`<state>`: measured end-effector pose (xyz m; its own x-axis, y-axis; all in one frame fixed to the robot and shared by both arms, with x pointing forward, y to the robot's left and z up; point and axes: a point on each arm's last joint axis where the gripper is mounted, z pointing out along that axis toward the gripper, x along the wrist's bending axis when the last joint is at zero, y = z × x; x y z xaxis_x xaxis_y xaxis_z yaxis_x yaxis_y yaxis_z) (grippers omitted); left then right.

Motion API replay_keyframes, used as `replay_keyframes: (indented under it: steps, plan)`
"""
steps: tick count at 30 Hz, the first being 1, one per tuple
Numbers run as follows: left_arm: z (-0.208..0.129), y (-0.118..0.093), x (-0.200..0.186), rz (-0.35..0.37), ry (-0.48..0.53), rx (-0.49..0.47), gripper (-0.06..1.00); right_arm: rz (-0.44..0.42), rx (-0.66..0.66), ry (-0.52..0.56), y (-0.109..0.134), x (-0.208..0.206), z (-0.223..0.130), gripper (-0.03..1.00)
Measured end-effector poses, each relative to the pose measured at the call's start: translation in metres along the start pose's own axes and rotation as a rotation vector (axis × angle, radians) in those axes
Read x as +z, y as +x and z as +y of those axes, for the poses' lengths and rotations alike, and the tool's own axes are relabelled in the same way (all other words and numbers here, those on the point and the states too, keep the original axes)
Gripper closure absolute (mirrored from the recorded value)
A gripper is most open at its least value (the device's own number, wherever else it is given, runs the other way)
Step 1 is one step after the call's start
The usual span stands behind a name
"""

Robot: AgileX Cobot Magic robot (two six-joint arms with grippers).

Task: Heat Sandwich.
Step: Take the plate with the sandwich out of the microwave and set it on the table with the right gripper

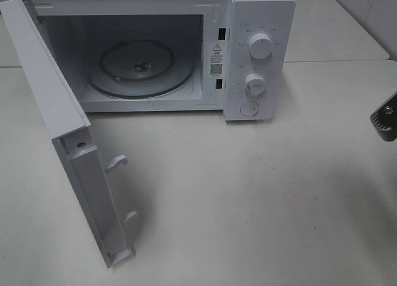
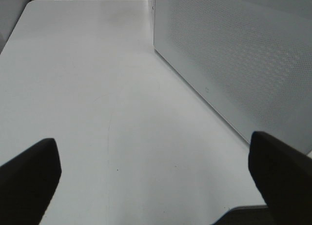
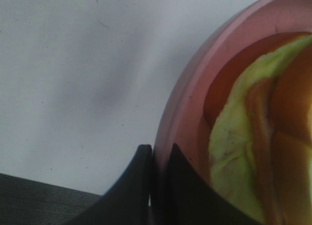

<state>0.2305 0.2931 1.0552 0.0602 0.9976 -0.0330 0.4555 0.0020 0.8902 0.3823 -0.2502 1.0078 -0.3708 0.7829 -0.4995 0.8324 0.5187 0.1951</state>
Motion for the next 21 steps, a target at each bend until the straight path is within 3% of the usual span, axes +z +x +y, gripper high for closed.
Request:
replay_keyframes:
  steps: [9, 21]
  plan:
    - [0.000, 0.000, 0.000, 0.000, 0.000, 0.000, -0.02, -0.010, 0.098, 0.016, -0.001, 0.000, -0.001, 0.94]
    - [0.000, 0.000, 0.000, 0.000, 0.000, 0.000, -0.02, -0.018, 0.111, 0.073, 0.012, 0.018, 0.012, 0.94]
